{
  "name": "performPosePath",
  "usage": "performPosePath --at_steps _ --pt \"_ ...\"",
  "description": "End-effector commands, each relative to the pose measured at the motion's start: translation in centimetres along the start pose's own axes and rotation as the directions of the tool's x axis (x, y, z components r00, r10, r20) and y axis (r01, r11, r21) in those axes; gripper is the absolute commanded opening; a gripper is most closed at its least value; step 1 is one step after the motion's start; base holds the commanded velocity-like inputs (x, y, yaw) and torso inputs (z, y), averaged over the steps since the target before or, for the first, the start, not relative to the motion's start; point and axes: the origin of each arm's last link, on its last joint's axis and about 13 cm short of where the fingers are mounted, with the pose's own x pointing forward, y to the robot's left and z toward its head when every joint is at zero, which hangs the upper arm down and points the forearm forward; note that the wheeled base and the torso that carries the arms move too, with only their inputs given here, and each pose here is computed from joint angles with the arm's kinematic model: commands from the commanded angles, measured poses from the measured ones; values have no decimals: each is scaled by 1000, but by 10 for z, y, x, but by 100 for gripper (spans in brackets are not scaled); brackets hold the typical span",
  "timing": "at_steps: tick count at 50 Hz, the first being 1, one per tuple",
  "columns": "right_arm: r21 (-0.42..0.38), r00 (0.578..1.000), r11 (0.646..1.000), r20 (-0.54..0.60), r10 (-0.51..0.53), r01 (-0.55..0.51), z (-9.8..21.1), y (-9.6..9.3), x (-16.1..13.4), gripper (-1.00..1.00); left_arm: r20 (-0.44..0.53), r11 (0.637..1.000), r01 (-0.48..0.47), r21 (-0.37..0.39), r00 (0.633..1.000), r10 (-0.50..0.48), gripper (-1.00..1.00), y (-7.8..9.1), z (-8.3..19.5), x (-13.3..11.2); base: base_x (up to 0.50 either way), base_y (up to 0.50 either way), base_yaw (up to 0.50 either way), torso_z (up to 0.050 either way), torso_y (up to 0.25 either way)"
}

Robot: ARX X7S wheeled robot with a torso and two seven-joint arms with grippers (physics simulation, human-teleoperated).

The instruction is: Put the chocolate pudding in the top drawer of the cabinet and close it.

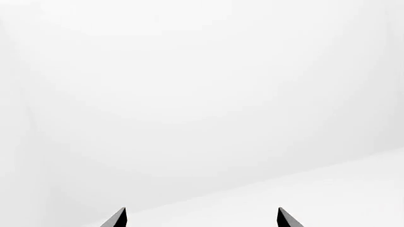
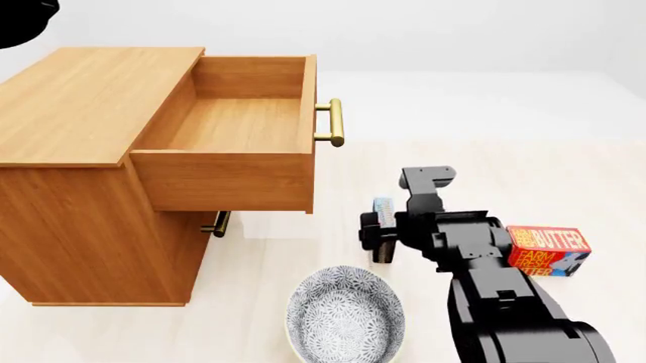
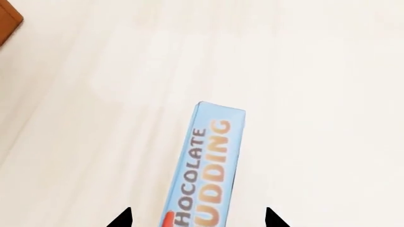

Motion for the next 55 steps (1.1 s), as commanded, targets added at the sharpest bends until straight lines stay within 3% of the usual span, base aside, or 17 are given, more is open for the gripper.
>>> performPosePath --at_steps 1,49,50,55 --pt "20 999 999 26 -28 27 3 0 0 100 -1 1000 2 0 1000 -2 100 1 -1 0 0 0 0 0 0" --pt "17 1000 1000 19 -21 20 0 0 1 100 -11 1000 4 -14 1000 -4 100 1 -4 0 0 0 0 0 -57" --pt "17 999 1000 23 -25 24 0 0 1 -100 -11 1000 4 -13 1000 -4 100 1 -4 -1 0 0 0 0 0" --pt "23 999 999 29 -34 33 0 0 1 -100 -14 1000 8 -8 1000 -8 100 0 -4 -2 0 0 0 0 0"
